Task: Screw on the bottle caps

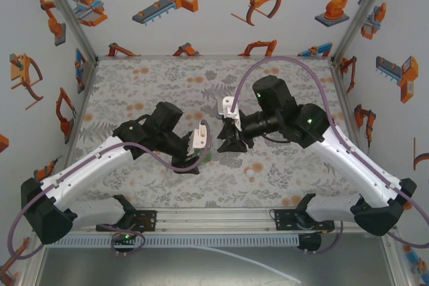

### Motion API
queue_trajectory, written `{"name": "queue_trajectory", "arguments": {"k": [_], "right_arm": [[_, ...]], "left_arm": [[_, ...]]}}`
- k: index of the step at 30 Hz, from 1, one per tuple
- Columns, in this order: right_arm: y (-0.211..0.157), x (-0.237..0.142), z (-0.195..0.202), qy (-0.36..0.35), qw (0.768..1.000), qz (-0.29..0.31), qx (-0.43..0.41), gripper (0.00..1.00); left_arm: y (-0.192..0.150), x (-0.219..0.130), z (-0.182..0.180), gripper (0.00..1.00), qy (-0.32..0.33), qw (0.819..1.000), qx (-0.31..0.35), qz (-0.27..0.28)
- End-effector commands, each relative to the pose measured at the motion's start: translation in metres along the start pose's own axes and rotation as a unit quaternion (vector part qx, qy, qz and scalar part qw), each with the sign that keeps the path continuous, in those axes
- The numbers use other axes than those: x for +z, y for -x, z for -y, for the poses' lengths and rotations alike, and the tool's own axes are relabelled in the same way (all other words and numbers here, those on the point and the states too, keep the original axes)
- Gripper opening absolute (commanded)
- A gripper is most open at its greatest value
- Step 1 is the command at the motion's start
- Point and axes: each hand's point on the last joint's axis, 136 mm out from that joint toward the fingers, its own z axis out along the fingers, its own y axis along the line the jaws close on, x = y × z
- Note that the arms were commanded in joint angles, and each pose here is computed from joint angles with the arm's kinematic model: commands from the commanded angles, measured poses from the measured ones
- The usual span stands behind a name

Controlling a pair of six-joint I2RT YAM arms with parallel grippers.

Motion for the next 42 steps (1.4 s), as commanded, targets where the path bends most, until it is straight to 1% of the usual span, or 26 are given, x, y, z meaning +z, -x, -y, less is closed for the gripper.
{"name": "queue_trajectory", "arguments": {"k": [1, 6, 10, 13, 15, 18, 21, 23, 24, 26, 27, 29, 31, 33, 37, 38, 40, 42], "right_arm": [[-0.007, 0.013, -0.021, 0.057, 0.997, 0.008, 0.049, 0.00], [-0.007, 0.014, -0.015, 0.024, 0.992, 0.052, 0.114, 0.00], [-0.012, 0.012, -0.005, -0.014, 0.980, 0.080, 0.179, 0.00], [-0.022, 0.012, 0.005, -0.050, 0.965, 0.091, 0.240, 0.00], [-0.032, 0.011, 0.014, -0.080, 0.951, 0.091, 0.285, 0.00], [-0.043, 0.011, 0.026, -0.113, 0.923, 0.096, 0.355, 0.00], [-0.059, 0.005, 0.042, -0.167, 0.875, 0.104, 0.443, 0.00], [-0.075, -0.002, 0.050, -0.208, 0.830, 0.101, 0.508, 0.00], [-0.082, -0.005, 0.052, -0.223, 0.811, 0.099, 0.532, 0.00], [-0.096, -0.006, 0.052, -0.237, 0.766, 0.098, 0.589, 0.00], [-0.102, -0.005, 0.052, -0.240, 0.747, 0.096, 0.613, 0.00], [-0.116, -0.003, 0.049, -0.245, 0.698, 0.090, 0.666, 0.00], [-0.129, -0.003, 0.046, -0.253, 0.655, 0.086, 0.707, 0.00], [-0.133, -0.004, 0.046, -0.254, 0.623, 0.097, 0.734, 0.00], [-0.134, -0.007, 0.050, -0.249, 0.569, 0.142, 0.771, 0.00], [-0.134, -0.007, 0.051, -0.247, 0.561, 0.151, 0.776, 0.00], [-0.131, -0.005, 0.052, -0.233, 0.549, 0.163, 0.786, 0.00], [-0.125, -0.004, 0.054, -0.228, 0.551, 0.167, 0.785, 0.00]], "left_arm": [[0.035, -0.006, -0.005, 0.00, 0.010, 0.997, 0.045, 0.063], [0.036, -0.005, -0.008, 0.00, 0.019, 0.996, 0.050, 0.075], [0.037, -0.005, -0.009, 0.00, 0.023, 0.995, 0.051, 0.082], [0.038, -0.004, -0.010, 0.00, 0.027, 0.994, 0.054, 0.088], [0.038, -0.003, -0.011, 0.00, 0.029, 0.994, 0.055, 0.090], [0.038, -0.003, -0.013, 0.00, 0.033, 0.994, 0.057, 0.091], [0.037, -0.001, -0.015, 0.00, 0.039, 0.994, 0.056, 0.091], [0.037, -0.002, -0.018, 0.00, 0.049, 0.993, 0.056, 0.094], [0.038, -0.002, -0.019, 0.00, 0.054, 0.992, 0.057, 0.097], [0.040, -0.001, -0.023, 0.00, 0.065, 0.991, 0.059, 0.104], [0.041, -0.001, -0.025, 0.00, 0.068, 0.990, 0.060, 0.107], [0.043, -0.001, -0.028, 0.00, 0.076, 0.989, 0.063, 0.112], [0.045, -0.002, -0.030, 0.00, 0.082, 0.988, 0.067, 0.117], [0.046, -0.001, -0.033, 0.00, 0.088, 0.986, 0.069, 0.122], [0.045, 0.003, -0.037, 0.00, 0.094, 0.985, 0.067, 0.126], [0.044, 0.004, -0.038, 0.00, 0.093, 0.986, 0.066, 0.124], [0.042, 0.006, -0.039, 0.00, 0.093, 0.986, 0.065, 0.120], [0.040, 0.007, -0.038, 0.00, 0.091, 0.987, 0.067, 0.115]]}}
